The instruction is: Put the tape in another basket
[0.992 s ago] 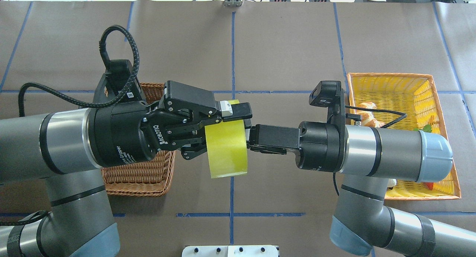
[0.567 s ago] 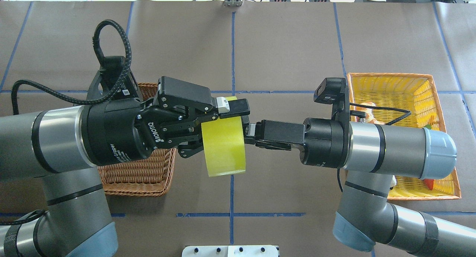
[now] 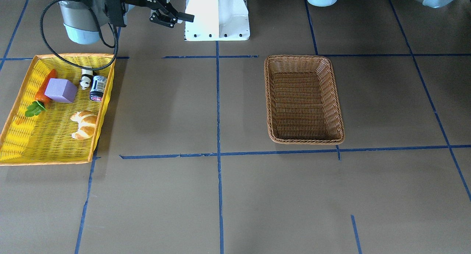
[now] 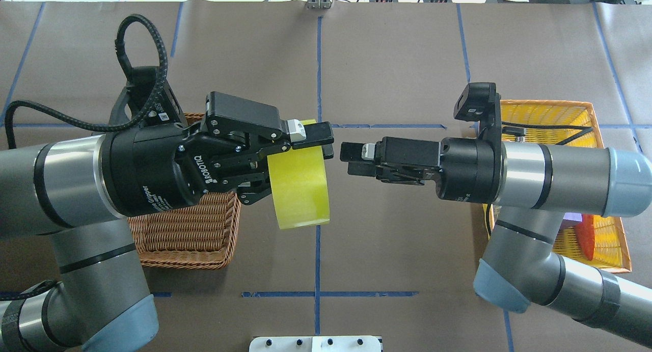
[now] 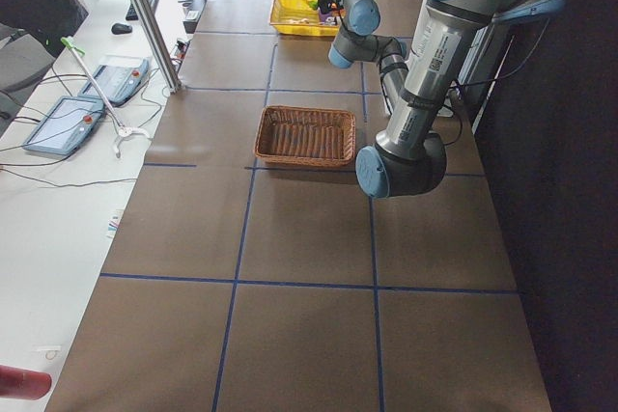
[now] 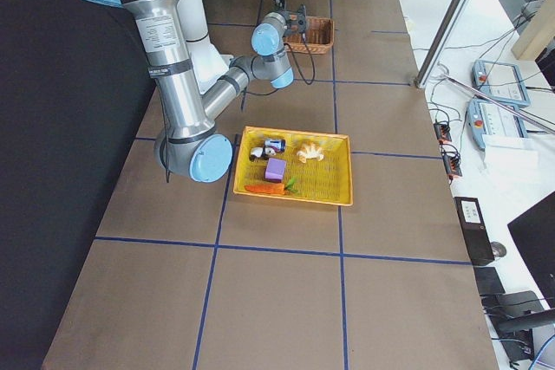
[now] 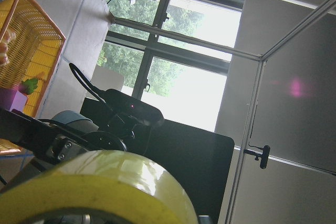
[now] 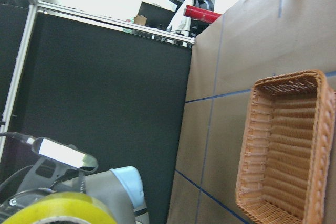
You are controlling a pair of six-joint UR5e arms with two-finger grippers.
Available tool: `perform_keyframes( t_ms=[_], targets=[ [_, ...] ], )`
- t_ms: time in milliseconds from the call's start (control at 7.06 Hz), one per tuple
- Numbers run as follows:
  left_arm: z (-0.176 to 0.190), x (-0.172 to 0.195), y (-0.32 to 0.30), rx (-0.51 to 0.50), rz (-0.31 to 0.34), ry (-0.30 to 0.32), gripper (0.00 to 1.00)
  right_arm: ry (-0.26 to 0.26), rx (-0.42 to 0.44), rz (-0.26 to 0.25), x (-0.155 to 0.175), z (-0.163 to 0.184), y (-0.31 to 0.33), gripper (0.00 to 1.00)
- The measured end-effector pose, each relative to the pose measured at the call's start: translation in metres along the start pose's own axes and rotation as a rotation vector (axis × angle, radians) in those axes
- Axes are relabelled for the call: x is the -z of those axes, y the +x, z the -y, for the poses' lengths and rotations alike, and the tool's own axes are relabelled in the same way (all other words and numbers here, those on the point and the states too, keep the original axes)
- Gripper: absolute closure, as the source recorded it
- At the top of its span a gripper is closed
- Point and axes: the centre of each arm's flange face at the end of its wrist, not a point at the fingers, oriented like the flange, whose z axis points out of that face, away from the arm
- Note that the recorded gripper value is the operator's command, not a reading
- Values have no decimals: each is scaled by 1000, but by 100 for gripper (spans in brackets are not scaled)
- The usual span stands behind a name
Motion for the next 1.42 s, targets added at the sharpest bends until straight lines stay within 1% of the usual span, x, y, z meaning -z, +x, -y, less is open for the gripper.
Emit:
perform_keyframes(
  t_ms=[142,283,425,567,709,850,992,1134,1417],
  targets=[
    [8,-1,-2,-11,11,23,100,-18,-16,-99,12,23,0,0],
    [20,-1,-6,-22,30,51,100,-27,-44,-209,28,50,-1,0],
    [35,-1,-11,-31,62,88,100,-20,-75,-305,48,77,-2,0],
    [48,-2,-14,-53,109,126,100,-3,-95,-385,64,98,-2,0],
    [58,-5,-17,-103,179,158,100,15,-105,-466,73,115,3,0],
    [68,-9,-23,-171,280,182,100,33,-105,-553,81,130,11,0],
    [83,-11,-27,-236,410,194,100,39,-90,-641,89,143,23,0],
    [101,-9,-28,-292,554,193,100,28,-60,-736,97,153,39,0],
    [131,-1,-35,-373,804,192,100,-19,-6,-911,119,164,75,0]
  ],
)
